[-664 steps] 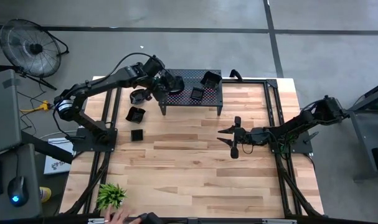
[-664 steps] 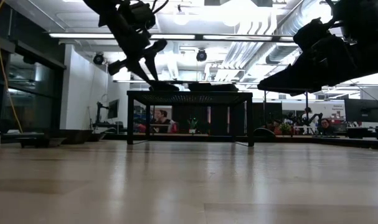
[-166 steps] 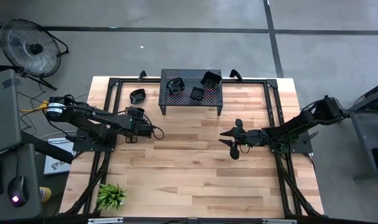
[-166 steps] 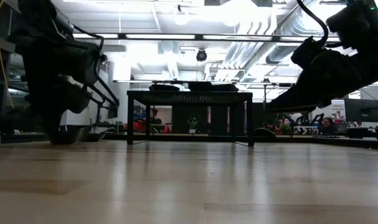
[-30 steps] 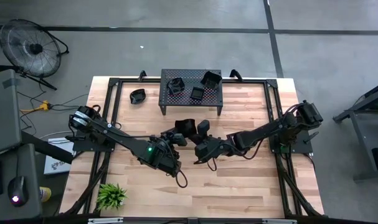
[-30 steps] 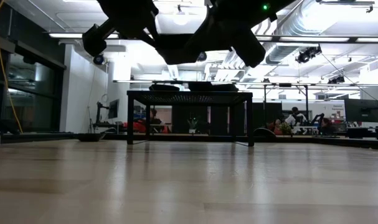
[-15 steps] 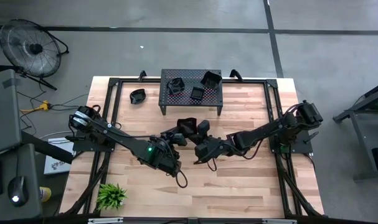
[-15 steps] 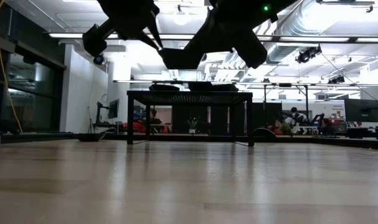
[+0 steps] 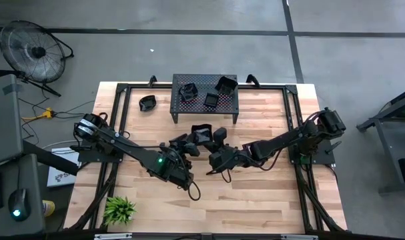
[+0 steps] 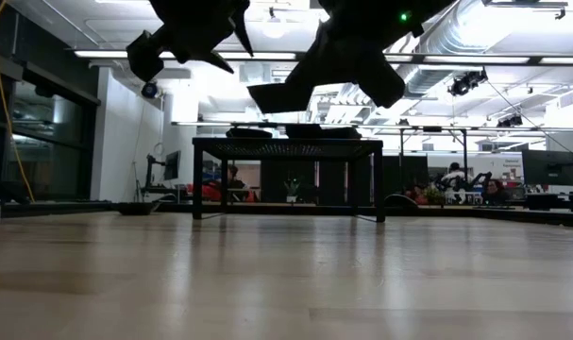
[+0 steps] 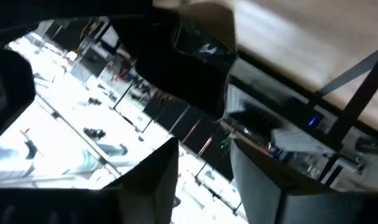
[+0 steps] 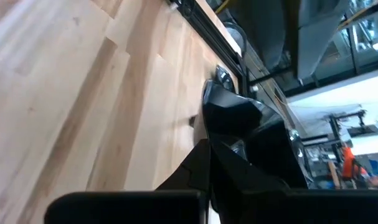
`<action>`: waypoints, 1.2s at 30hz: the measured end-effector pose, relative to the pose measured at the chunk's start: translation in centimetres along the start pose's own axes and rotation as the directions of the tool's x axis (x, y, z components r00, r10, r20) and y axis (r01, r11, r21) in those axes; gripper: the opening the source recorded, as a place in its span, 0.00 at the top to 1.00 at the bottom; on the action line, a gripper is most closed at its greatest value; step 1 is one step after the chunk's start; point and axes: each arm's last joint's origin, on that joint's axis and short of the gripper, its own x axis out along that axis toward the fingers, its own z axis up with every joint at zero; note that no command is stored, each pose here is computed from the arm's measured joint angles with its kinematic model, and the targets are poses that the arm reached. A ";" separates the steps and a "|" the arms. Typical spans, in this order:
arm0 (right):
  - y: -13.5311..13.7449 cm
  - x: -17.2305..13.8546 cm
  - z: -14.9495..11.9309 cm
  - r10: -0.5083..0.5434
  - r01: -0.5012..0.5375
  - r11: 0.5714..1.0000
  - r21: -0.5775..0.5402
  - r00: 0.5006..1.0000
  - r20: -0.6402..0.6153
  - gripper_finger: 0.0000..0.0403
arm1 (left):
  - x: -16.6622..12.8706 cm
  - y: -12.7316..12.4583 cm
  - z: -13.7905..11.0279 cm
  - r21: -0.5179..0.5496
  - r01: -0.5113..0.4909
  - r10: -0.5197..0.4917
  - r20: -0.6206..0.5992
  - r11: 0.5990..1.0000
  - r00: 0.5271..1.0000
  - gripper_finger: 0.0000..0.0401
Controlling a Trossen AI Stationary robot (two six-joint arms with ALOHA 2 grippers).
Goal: Pick & Place Mini shaped plates
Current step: Stack the black distorted square plate on top of the black distorted square plate on the shelf
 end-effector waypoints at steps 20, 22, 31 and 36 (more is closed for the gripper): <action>-5.9 -5.0 -1.0 -0.096 0.102 0.992 0.072 0.992 -0.078 1.00 | -3.7 -2.5 -5.3 -0.567 0.143 -0.110 0.092 0.811 0.990 0.59; -6.9 -5.5 -1.5 -0.109 0.116 0.990 0.079 0.990 -0.093 1.00 | -3.8 -2.6 -5.5 -0.587 0.176 -0.133 0.115 0.790 0.984 0.59; -10.7 -6.4 -3.9 -0.082 0.099 0.987 0.125 0.988 -0.130 1.00 | -4.1 -6.1 -4.7 -0.628 0.146 -0.114 0.092 0.765 0.989 0.59; -12.8 -6.0 -5.3 -0.102 0.135 0.966 0.223 0.983 -0.152 1.00 | -4.6 -8.6 -4.9 -0.724 0.146 -0.083 0.122 0.674 0.989 0.59</action>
